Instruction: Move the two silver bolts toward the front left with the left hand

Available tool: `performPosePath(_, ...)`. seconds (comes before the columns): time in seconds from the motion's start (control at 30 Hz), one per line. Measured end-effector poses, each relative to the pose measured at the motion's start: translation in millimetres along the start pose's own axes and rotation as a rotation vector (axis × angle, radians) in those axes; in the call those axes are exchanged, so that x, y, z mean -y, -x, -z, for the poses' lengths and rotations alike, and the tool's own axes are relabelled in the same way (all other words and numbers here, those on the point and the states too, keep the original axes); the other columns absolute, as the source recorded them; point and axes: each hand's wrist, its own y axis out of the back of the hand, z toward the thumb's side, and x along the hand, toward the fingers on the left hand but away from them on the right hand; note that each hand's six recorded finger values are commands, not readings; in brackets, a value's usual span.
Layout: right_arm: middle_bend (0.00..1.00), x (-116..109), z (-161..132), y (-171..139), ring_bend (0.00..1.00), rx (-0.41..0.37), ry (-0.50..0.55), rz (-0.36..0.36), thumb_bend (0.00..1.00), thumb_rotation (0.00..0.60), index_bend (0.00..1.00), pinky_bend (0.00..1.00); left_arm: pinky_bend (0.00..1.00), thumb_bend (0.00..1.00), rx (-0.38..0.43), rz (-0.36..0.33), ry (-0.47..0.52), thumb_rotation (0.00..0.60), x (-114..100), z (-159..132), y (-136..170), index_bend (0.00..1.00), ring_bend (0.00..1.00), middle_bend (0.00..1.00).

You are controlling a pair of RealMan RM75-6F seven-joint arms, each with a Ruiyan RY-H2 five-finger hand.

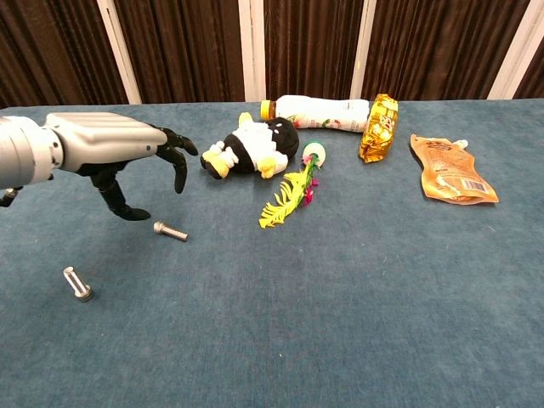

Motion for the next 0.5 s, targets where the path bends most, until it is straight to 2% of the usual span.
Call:
performPosePath(0.17,0.07,2,0,1,0.03,0.002,-0.002,-0.007,0.11,0.6,0.12,0.0,0.0,0.41,0.01,-0.007,-0.004,0.6,8,-9,-11,0.41,0.0,0.04)
performPosePath(0.5,0.07,-1,2,1,0.03,0.008,0.003,0.001,0.11,0.6,0.12,0.0,0.0,0.42,0.032,0.027,-0.052,0.6,29,-21,-19,0.45,0.0,0.05)
